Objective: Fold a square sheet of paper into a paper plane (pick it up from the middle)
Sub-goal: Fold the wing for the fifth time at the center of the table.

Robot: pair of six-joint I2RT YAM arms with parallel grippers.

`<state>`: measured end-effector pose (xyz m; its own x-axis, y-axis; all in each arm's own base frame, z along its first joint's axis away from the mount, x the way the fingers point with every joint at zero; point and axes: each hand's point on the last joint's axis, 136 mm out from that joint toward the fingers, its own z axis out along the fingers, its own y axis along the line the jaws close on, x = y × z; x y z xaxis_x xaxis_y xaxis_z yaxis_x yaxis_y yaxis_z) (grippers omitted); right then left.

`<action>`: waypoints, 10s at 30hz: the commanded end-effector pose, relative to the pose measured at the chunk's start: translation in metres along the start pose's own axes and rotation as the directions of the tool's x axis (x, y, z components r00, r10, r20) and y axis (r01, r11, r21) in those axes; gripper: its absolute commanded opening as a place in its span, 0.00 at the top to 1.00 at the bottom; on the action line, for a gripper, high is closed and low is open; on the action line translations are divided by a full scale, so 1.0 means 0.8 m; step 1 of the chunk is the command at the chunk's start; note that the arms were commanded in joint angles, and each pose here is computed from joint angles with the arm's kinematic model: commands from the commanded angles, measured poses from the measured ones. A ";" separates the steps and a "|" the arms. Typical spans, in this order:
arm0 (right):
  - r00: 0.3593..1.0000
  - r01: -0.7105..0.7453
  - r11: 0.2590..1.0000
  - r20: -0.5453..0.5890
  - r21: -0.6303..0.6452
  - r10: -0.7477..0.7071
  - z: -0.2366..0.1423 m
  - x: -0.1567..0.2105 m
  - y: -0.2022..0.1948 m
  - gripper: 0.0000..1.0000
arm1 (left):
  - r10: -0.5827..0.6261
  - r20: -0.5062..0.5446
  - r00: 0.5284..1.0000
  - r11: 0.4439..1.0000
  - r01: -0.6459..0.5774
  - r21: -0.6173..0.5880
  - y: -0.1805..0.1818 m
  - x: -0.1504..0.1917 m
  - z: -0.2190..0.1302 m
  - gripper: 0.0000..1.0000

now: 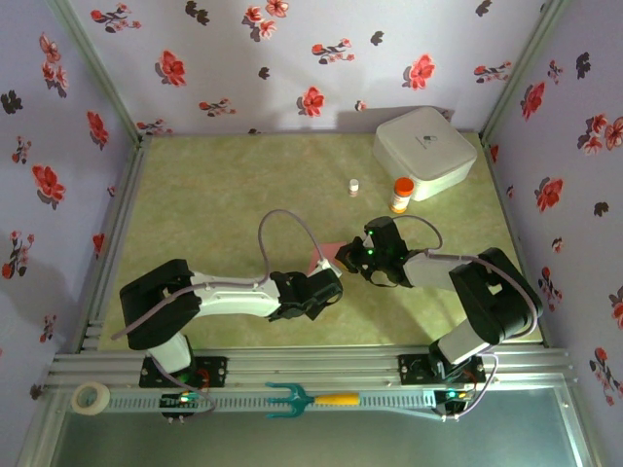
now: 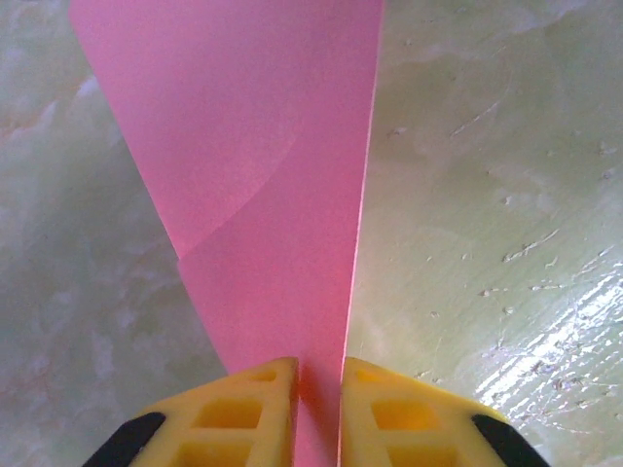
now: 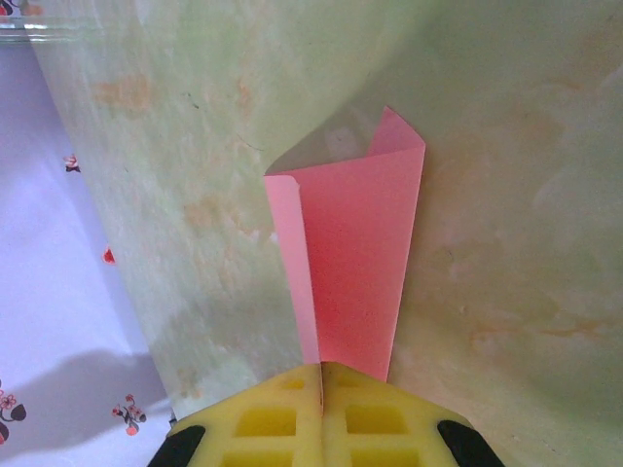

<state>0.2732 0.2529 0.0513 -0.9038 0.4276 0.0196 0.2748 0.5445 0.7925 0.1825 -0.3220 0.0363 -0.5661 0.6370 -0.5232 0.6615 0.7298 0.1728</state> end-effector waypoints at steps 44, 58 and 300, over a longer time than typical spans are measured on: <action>0.978 0.068 0.981 0.181 0.184 -0.102 -0.091 -0.027 -0.017 0.60 | -0.197 0.065 0.978 0.955 0.177 0.238 -0.010 -0.015 0.003 1.00; 0.981 0.067 0.991 0.174 0.112 -0.086 -0.085 -0.024 -0.006 0.59 | -0.330 0.012 0.944 0.838 0.287 0.464 -0.019 -0.012 0.005 0.99; 0.993 0.118 0.980 -0.034 0.159 -0.114 0.028 0.007 -0.066 0.91 | -0.499 -0.336 0.799 0.549 0.591 0.591 -0.016 -0.055 0.048 0.96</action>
<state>0.2692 0.2587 0.0173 -0.9494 0.3012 -0.0894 0.1352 0.6485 0.7491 0.2128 -0.3712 0.0344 -0.9487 0.2383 -0.2079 0.3131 0.6153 -0.7234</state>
